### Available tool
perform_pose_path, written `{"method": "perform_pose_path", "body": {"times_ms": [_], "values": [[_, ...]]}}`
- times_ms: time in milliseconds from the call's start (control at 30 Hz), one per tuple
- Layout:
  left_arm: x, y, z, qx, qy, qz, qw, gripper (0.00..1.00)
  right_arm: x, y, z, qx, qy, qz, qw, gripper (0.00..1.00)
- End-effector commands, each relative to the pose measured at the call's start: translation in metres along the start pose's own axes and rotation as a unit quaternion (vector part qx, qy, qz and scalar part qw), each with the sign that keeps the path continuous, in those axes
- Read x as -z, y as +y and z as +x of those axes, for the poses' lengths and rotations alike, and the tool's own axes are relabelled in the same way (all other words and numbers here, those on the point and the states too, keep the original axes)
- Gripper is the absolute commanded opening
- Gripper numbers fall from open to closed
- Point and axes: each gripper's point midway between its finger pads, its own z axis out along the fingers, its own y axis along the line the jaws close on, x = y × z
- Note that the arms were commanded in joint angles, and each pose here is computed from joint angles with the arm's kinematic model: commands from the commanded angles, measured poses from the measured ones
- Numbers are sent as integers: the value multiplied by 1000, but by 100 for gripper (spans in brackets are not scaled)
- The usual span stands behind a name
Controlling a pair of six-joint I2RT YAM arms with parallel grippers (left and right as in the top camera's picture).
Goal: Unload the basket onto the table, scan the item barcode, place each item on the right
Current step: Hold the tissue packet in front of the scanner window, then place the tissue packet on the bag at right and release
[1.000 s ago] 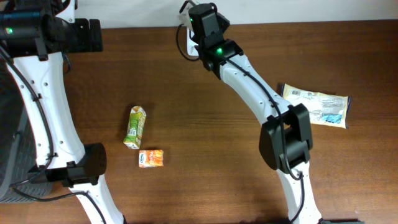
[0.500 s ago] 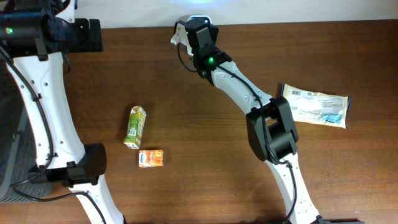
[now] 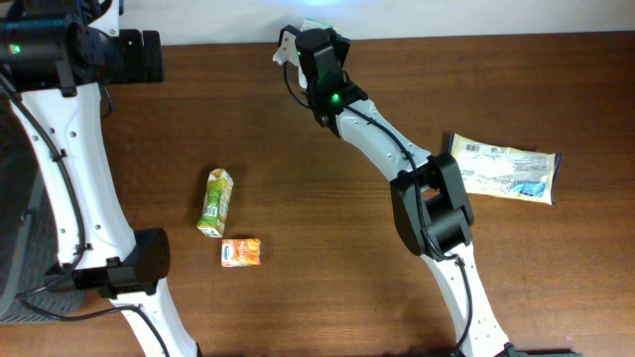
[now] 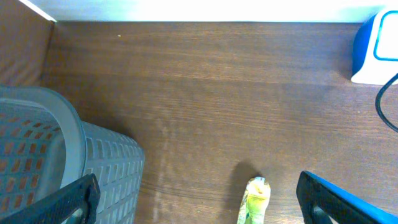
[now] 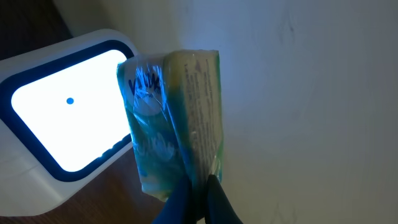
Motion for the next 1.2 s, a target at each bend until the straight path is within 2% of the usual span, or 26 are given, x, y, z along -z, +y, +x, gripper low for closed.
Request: {"method": "perform_pose_path", "body": {"times_ms": [0,200,367,500,600,700,800,933,1033,1167], "values": [[7,2,-2,5,-9,-3,1000,99,-1,-7,3,-6,11,11,1000,4],[7,2,-2,5,-9,-3,1000,99,1,-13,6,-19,18,16,1000,4],[7,2,-2,5,-9,-3,1000,99,22,-23,-7,-100,-20,-42,994,4],[7,2,-2,5,-9,-3,1000,99,57,-78,-7,-190,-25,-35,981,4],[7,2,-2,5,-9,-3,1000,99,100,-126,1,-281,-22,-38,959,4],[7,2,-2,5,-9,-3,1000,99,145,-154,26,-373,10,-59,926,4],[7,2,-2,5,-9,-3,1000,99,177,-158,64,-440,61,-100,890,4],[7,2,-2,5,-9,-3,1000,99,191,-135,141,-516,198,-123,824,4],[7,2,-2,5,-9,-3,1000,99,190,-105,214,-581,325,-132,735,4],[7,2,-2,5,-9,-3,1000,99,160,-73,266,-638,373,-184,648,4]]}}
